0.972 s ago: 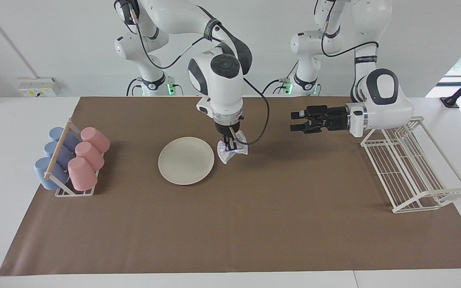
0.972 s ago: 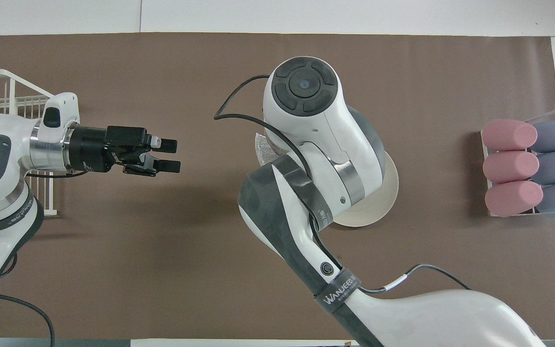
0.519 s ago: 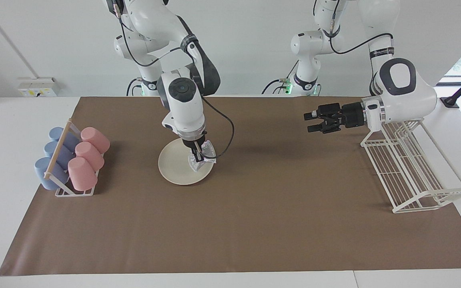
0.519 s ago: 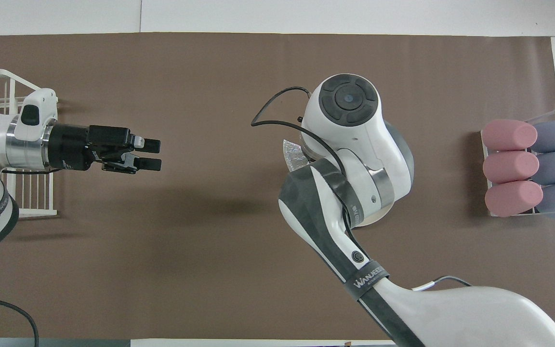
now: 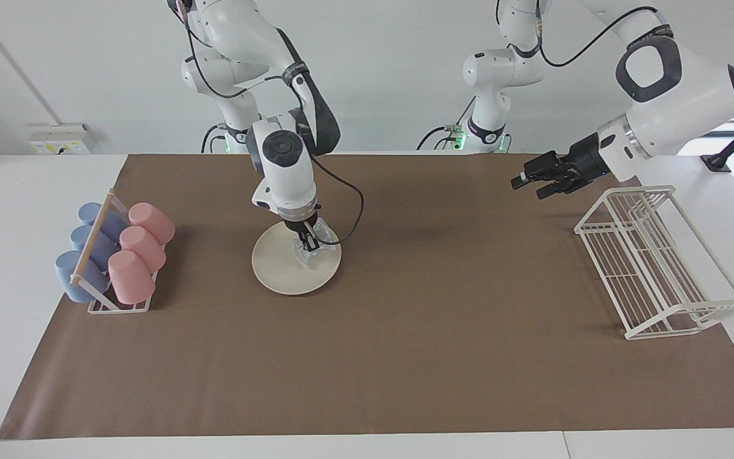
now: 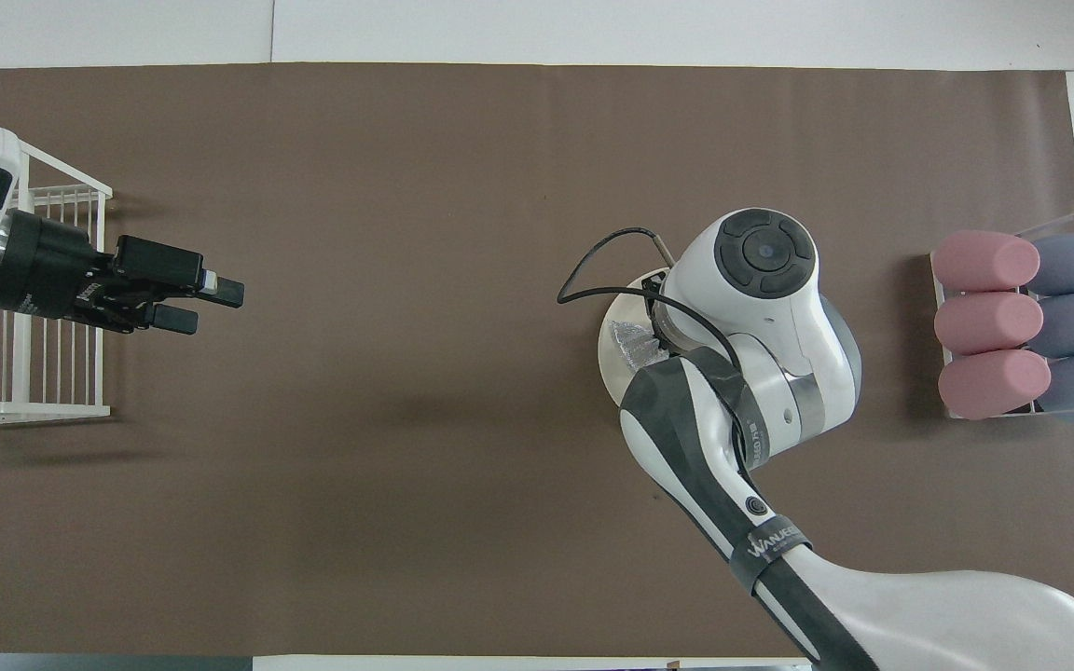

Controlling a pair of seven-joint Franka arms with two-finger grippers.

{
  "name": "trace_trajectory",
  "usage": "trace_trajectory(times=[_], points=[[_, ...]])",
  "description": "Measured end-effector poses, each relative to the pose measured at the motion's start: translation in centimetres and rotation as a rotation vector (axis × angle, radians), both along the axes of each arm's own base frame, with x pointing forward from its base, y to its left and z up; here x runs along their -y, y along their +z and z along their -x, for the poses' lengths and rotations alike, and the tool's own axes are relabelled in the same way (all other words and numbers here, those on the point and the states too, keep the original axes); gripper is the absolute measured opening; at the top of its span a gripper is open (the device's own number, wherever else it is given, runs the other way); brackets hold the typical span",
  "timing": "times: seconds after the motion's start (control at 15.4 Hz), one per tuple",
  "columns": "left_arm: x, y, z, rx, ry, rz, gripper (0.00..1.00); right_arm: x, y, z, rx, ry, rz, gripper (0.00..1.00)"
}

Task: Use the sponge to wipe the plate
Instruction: 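Lower the cloth onto the plate with the right gripper while the left gripper withdraws, then rub the cloth around the plate surface with the right gripper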

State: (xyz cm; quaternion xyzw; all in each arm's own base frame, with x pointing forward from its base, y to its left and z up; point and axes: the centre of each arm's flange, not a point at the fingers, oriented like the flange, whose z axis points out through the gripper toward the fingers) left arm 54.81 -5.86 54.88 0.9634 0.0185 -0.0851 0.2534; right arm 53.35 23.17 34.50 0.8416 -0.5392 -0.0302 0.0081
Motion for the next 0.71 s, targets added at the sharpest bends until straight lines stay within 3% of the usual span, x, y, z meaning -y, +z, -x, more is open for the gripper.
trace_trajectory(times=[0.13,0.39,0.71], points=[[-0.3,1.4,0.5,0.030,-0.018,-0.144,1.00,1.4,-1.2,0.5,0.010,-0.023,-0.032,0.07],[-0.8,5.1,0.6,0.106,-0.038,-0.397,1.00,7.1,-2.2,-0.5,0.014,0.072,-0.063,0.07],[-1.6,7.0,0.7,0.129,-0.049,-0.497,1.00,10.0,-2.3,-0.7,0.015,0.148,-0.083,0.07]])
